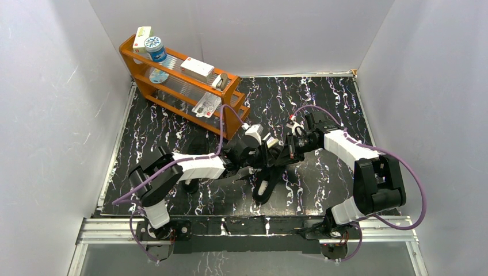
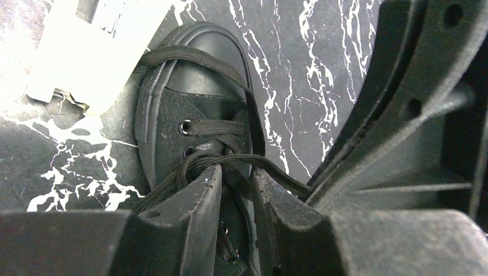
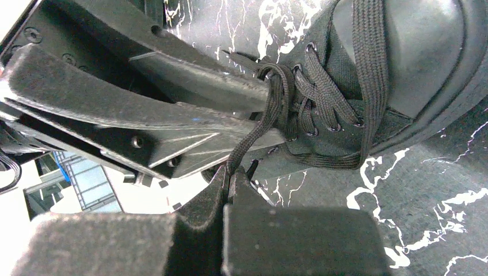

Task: Tie the shoes
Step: Cross the shoelace with the shoelace.

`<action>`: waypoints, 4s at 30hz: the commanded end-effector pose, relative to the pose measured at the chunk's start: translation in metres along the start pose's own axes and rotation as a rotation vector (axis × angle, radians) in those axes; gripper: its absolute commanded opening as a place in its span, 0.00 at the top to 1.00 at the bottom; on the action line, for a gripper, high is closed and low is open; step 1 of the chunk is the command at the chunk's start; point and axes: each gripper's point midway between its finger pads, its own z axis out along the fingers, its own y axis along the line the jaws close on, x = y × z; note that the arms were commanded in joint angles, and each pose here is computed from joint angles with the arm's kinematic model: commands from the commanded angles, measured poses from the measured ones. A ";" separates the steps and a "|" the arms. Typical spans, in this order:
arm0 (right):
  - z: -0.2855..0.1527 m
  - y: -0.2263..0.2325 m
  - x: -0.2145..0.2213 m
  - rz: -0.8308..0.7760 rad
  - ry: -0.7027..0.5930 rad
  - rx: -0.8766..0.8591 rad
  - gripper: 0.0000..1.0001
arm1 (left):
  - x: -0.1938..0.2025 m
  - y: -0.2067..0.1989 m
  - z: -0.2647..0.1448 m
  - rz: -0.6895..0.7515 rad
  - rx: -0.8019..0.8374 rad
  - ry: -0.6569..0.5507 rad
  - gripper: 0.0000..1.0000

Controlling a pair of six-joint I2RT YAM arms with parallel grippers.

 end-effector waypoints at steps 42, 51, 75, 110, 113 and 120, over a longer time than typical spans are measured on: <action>-0.009 -0.009 0.000 -0.085 -0.008 0.096 0.96 | -0.006 -0.065 -0.046 0.038 0.189 0.110 1.00; -0.020 -0.015 -0.010 -0.009 -0.001 0.247 0.72 | -0.012 -0.061 -0.058 -0.016 0.228 0.114 1.00; -0.020 -0.019 -0.035 -0.452 -0.014 0.408 0.40 | -0.028 -0.035 -0.091 0.117 0.116 0.028 0.77; -0.031 0.007 -0.018 -0.431 0.001 0.446 0.59 | -0.030 -0.018 -0.095 0.230 0.067 0.040 0.70; -0.016 0.012 -0.017 -0.426 0.016 0.360 0.62 | -0.030 -0.013 -0.100 0.235 0.052 0.036 0.70; 0.007 -0.005 -0.013 -0.371 0.059 0.331 0.65 | -0.030 -0.011 -0.111 0.223 0.043 0.031 0.70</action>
